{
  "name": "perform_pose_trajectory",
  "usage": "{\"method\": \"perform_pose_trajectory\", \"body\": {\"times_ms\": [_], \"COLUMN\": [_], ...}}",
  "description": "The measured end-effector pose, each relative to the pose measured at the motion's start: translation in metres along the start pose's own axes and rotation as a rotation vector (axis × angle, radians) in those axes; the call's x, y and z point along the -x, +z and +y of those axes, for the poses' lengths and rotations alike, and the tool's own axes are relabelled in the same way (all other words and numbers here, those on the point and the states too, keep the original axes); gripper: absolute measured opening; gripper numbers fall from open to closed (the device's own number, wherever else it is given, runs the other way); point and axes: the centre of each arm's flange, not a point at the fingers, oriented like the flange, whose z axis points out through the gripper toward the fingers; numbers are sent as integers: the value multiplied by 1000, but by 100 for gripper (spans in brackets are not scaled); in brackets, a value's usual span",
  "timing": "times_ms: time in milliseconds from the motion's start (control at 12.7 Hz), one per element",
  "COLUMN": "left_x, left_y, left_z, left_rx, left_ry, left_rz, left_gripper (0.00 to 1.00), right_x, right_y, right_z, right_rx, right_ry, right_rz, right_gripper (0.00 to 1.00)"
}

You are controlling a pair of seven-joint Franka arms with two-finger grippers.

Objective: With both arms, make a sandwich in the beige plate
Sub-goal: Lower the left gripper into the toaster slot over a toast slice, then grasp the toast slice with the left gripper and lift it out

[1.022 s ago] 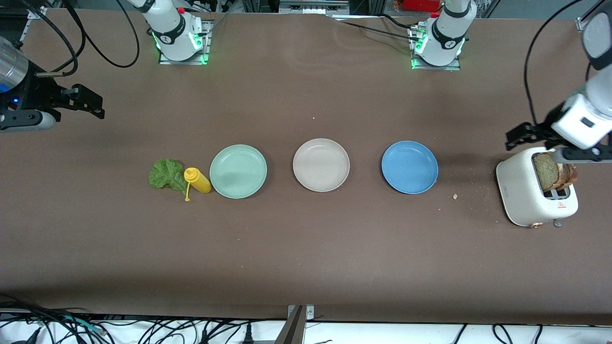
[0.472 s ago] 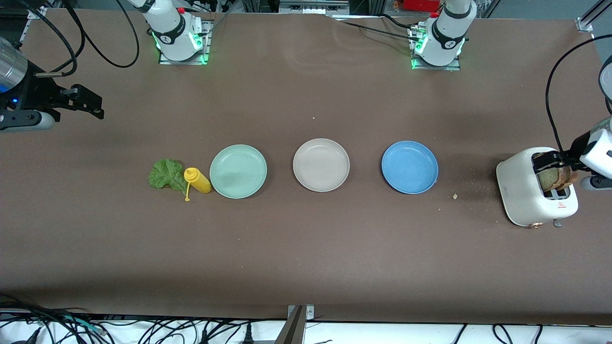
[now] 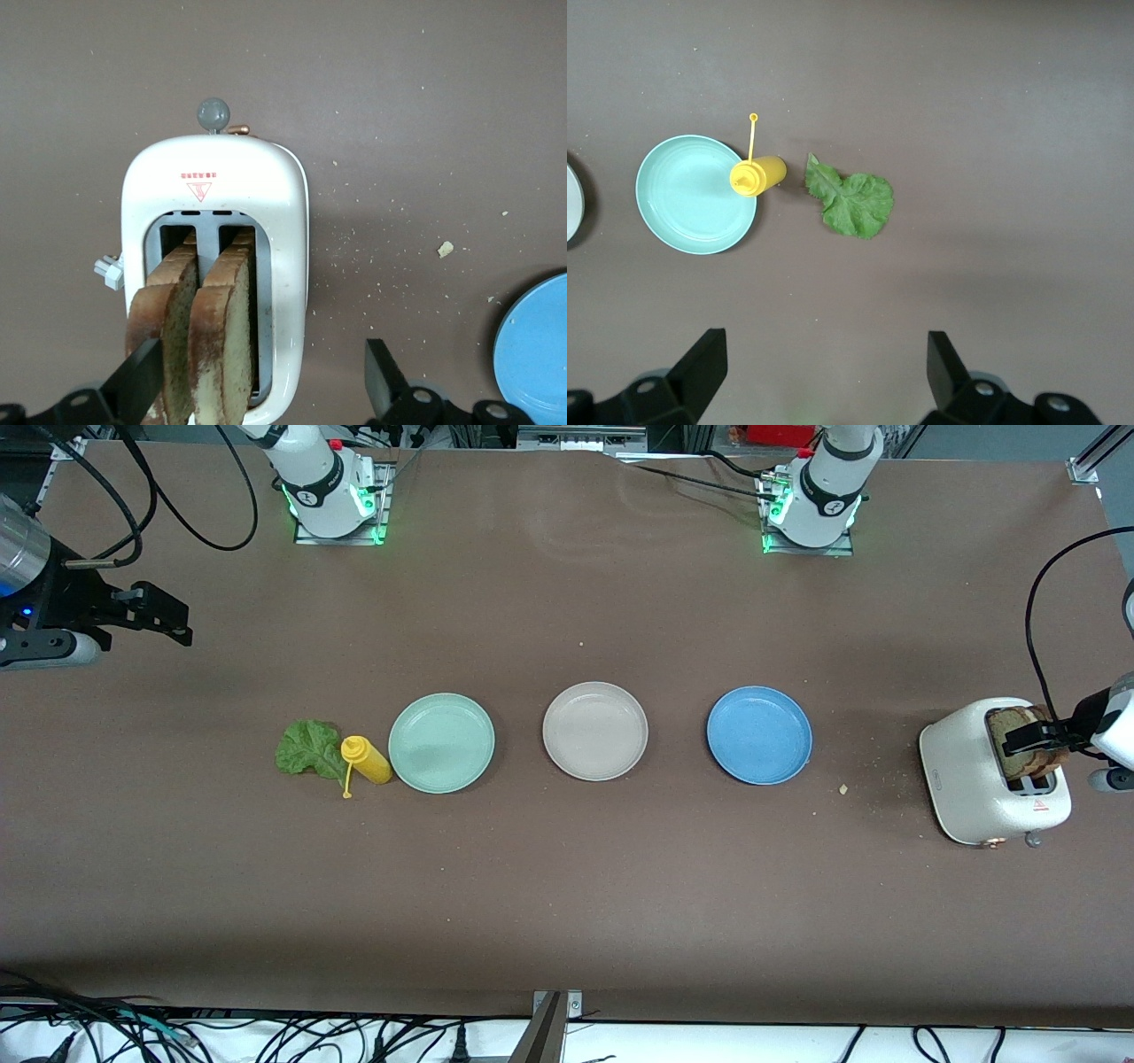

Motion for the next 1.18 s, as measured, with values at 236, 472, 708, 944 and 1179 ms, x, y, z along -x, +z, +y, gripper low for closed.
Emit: {"method": "perform_pose_trajectory", "body": {"times_ms": [236, 472, 708, 944, 1179], "left_x": [1, 5, 6, 12, 15], "left_y": [19, 33, 39, 53, 55], "left_z": [-8, -13, -8, -7, -14], "left_rx": [8, 14, 17, 22, 23], "left_ry": [-13, -20, -13, -13, -24], "left_rz": [-31, -54, -62, -88, -91], "left_gripper": [100, 100, 100, 76, 37], "right_x": [0, 0, 0, 0, 0], "right_y": [0, 0, 0, 0, 0], "right_z": [0, 0, 0, -1, -1], "right_rx": [0, 0, 0, 0, 0], "right_ry": [0, 0, 0, -2, -2], "right_rz": [0, 0, 0, 0, 0], "right_gripper": [100, 100, 100, 100, 100]}}
